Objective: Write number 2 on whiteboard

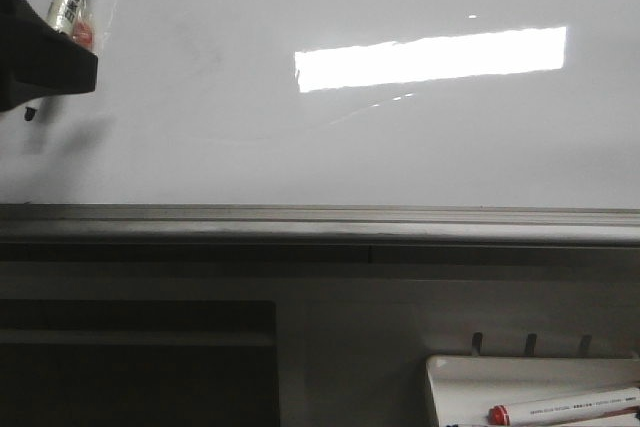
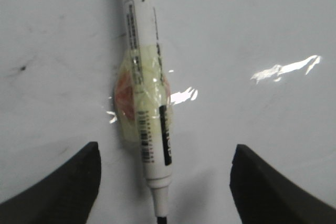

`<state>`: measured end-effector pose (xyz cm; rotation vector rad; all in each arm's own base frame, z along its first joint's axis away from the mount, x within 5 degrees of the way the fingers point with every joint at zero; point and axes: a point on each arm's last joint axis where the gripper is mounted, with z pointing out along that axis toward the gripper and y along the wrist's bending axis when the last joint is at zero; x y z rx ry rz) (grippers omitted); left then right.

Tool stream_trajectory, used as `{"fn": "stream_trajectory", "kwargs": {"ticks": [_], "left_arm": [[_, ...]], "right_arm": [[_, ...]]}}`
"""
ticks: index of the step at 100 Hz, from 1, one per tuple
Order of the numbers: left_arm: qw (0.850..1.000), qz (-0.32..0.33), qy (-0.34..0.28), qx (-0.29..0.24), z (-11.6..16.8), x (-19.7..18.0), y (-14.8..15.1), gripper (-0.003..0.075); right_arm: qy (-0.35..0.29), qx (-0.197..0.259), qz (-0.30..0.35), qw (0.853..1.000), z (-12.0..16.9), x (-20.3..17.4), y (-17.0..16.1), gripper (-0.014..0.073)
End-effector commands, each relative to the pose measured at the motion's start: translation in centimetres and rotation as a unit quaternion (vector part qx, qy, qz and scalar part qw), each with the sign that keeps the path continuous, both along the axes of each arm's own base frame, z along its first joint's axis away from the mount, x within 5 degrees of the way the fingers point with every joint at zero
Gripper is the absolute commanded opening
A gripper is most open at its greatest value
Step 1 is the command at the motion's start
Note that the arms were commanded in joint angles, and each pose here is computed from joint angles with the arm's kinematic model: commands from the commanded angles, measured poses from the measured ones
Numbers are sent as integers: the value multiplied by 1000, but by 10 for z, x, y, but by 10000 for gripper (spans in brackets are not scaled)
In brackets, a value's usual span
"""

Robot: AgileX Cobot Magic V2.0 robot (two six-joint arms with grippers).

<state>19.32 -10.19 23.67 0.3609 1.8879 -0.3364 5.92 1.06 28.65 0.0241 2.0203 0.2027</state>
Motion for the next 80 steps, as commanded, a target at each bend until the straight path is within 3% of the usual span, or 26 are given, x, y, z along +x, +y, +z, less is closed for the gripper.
{"fn": "stream_trajectory", "kwargs": {"ticks": [1, 25, 50, 65, 80], "left_arm": [[998, 15, -52, -33, 16, 8, -3, 469], [996, 27, -70, -46, 18, 11, -3, 355], [998, 20, -40, -34, 12, 10, -3, -22], [999, 3, -29, -14, 9, 8, -5, -20], [991, -91, -78, 66, 14, -5, -18, -20]], "right_arm": [[-37, 5, -5, 999, 12, 5, 0, -60], [-35, 8, -4, 999, 12, 5, 0, -61], [-26, 27, 1, 999, 11, 4, 2, -61], [-9, 39, 53, 998, 10, 8, 12, -60], [-18, 81, 158, 984, 15, 12, 32, -60]]}}
